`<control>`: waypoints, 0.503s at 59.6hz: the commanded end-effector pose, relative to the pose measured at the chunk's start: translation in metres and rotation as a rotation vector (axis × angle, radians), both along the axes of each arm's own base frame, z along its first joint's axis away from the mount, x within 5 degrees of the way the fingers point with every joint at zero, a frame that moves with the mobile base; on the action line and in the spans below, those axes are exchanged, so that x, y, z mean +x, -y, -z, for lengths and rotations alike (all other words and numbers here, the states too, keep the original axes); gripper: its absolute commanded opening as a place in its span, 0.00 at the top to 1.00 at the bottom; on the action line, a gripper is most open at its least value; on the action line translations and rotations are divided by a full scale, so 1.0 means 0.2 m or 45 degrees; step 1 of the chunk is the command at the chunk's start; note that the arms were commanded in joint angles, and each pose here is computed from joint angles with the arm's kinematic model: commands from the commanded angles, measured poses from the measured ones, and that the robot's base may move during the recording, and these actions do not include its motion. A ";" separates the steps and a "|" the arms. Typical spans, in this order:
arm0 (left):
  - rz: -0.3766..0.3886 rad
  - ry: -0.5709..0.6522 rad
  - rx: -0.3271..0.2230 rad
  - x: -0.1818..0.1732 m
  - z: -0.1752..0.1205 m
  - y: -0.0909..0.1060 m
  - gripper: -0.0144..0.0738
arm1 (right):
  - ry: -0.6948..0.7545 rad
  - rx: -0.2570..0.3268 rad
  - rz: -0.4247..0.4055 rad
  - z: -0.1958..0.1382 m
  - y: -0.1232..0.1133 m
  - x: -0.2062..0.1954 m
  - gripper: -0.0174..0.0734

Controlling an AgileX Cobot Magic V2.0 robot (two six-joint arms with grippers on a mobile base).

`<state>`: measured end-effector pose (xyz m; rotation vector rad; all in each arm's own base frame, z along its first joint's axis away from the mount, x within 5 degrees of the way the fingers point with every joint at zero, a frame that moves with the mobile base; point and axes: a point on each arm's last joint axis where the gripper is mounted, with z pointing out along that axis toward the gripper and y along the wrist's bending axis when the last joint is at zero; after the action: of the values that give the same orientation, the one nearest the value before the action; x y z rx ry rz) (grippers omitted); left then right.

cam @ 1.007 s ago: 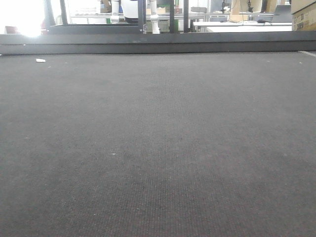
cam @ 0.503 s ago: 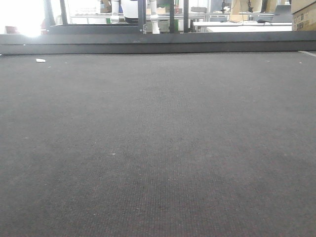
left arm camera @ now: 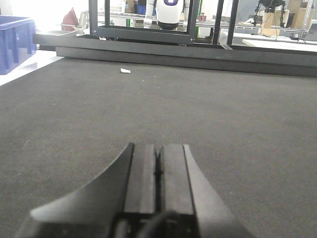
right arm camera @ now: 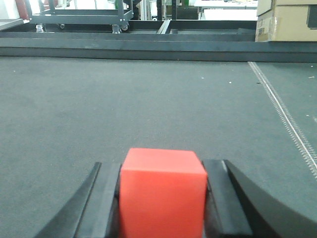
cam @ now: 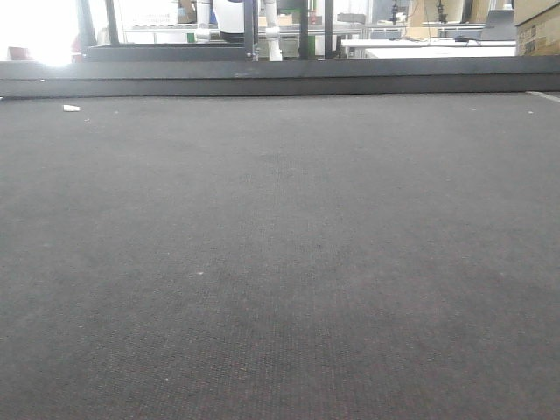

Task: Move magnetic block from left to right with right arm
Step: 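Hold the red cube raised in the right gripper, then drive the base away from the table carrying the cube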

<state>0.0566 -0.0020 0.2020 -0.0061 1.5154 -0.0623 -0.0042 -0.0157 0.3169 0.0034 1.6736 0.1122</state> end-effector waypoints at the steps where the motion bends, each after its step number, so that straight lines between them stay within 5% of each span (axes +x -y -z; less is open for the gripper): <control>1: -0.001 0.117 -0.010 -0.01 -0.03 0.00 0.97 | 0.149 -0.020 0.003 -0.08 0.00 -0.02 0.56; 30: -0.001 0.114 -0.009 -0.01 -0.03 0.00 0.97 | 0.148 -0.020 0.003 -0.08 0.00 -0.02 0.56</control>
<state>0.0566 -0.0020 0.2020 -0.0061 1.5154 -0.0623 -0.0042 -0.0157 0.3169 0.0034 1.6736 0.1122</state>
